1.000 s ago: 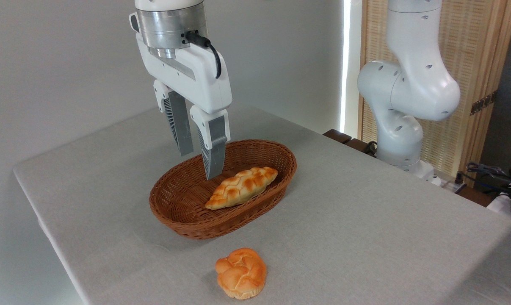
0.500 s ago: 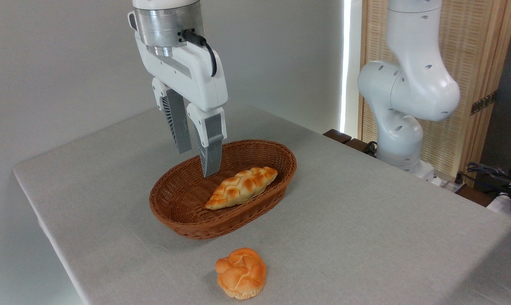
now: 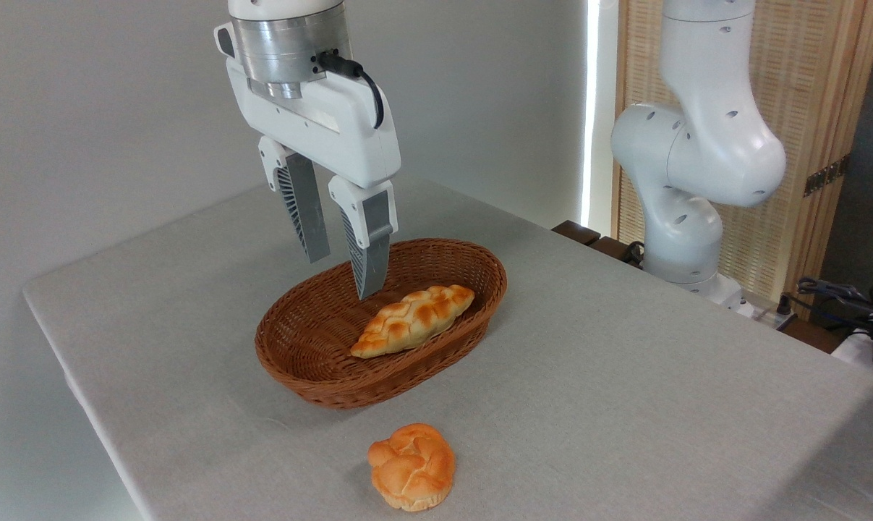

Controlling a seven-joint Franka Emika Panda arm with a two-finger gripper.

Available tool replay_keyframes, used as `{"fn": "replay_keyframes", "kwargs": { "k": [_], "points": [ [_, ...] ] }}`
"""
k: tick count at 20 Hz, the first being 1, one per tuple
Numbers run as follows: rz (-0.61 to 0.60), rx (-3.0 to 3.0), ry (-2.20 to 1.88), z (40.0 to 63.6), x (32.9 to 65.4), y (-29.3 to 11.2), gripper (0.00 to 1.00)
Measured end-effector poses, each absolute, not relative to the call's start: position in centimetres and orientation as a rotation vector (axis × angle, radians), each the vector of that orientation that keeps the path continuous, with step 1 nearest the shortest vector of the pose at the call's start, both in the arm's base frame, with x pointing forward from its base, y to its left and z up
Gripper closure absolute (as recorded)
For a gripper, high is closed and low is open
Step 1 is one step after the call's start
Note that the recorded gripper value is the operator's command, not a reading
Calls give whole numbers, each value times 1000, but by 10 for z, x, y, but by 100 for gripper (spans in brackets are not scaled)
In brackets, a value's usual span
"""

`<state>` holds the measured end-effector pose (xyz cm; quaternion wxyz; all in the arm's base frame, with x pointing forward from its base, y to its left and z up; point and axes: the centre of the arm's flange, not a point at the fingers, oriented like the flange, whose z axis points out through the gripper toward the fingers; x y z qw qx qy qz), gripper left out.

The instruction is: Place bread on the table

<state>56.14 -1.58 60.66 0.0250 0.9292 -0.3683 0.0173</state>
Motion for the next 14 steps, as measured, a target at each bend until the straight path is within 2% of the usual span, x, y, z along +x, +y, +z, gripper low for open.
{"fn": "replay_keyframes", "kwargs": {
  "k": [14],
  "points": [
    [30,2913,-1157,607,562,-11,0]
  ]
}}
